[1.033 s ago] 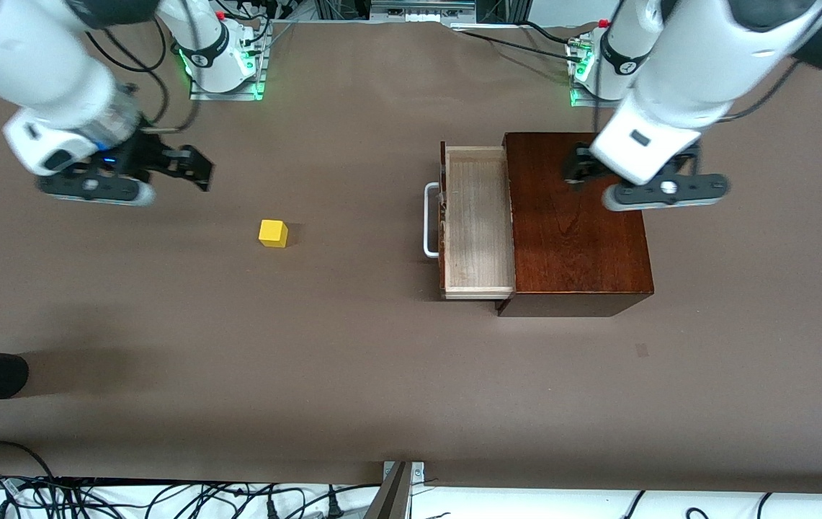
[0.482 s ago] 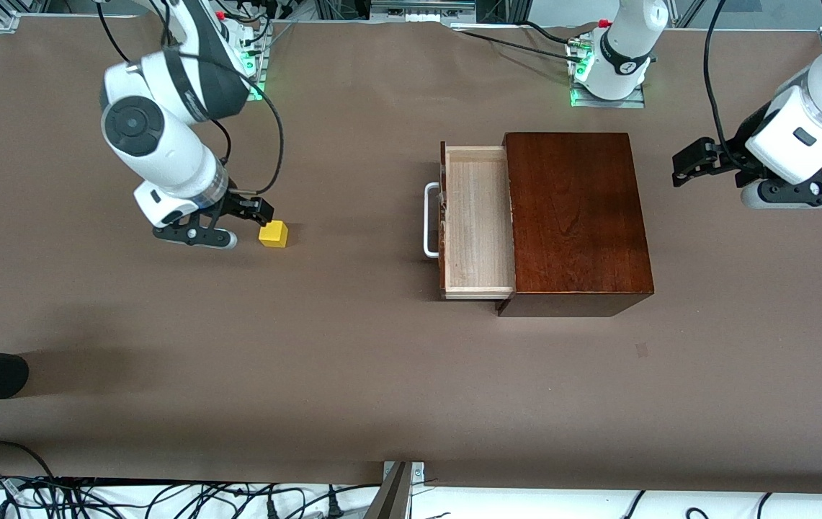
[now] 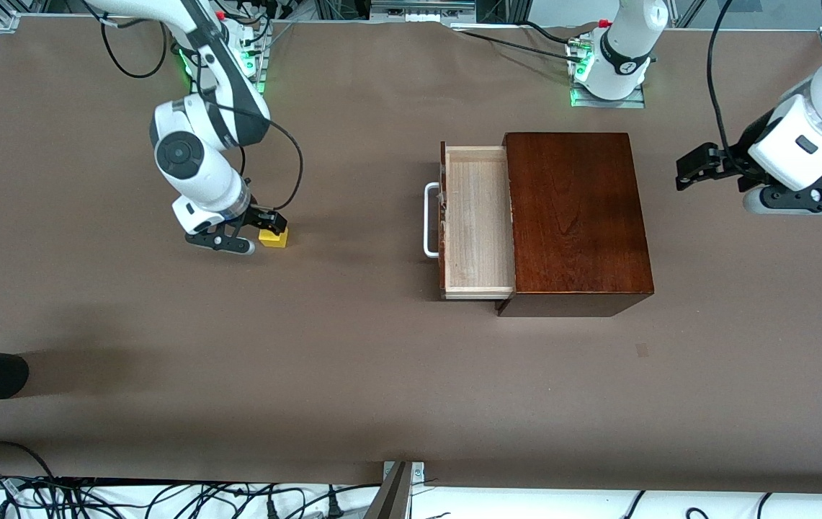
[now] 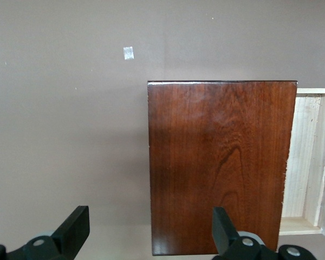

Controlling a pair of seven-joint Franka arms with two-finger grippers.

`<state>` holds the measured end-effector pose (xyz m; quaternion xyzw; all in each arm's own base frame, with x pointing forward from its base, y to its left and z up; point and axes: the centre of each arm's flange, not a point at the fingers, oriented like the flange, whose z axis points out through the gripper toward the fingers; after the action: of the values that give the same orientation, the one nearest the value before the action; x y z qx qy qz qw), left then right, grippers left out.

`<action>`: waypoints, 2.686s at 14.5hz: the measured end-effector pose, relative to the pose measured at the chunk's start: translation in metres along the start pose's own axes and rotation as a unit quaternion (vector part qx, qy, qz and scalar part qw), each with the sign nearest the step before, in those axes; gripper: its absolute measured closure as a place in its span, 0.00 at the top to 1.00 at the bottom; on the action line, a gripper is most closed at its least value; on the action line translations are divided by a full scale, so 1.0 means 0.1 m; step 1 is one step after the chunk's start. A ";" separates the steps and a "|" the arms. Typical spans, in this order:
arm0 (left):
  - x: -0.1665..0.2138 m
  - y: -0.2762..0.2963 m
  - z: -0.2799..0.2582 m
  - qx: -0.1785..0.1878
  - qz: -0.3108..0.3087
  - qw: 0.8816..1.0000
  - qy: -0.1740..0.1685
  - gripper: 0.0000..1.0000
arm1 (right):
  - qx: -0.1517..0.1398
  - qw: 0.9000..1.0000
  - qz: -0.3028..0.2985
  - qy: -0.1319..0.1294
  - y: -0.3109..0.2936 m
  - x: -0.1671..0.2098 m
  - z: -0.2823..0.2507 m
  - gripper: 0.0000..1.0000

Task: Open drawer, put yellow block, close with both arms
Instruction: 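Grasp the yellow cube with the right gripper and lift it, then carry the yellow cube over the open drawer with the right gripper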

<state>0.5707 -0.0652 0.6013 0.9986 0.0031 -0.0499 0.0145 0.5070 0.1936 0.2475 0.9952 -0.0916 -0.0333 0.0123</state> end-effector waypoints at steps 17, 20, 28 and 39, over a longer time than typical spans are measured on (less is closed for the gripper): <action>0.08 -0.47 0.00 0.008 -0.007 1.000 0.027 1.00 | 0.002 1.000 -0.009 0.001 -0.19 0.21 0.03 0.56; 0.11 -0.59 0.04 0.007 -0.017 1.000 0.025 1.00 | -0.003 1.000 -0.004 -0.009 -0.24 0.28 -0.96 0.56; 0.17 -0.60 0.09 0.006 -0.018 0.999 0.026 1.00 | 0.029 0.984 0.174 -0.025 -1.22 -0.35 -2.61 0.56; 0.18 -0.61 0.06 0.006 -0.018 0.999 0.034 1.00 | 0.098 0.840 0.526 -0.090 -3.37 -1.04 -2.16 0.56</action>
<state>0.5874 -0.0042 0.5917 0.9996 0.0214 -0.0158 0.0078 0.4808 0.5482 0.4595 0.7861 -0.6045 -0.1020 -0.0784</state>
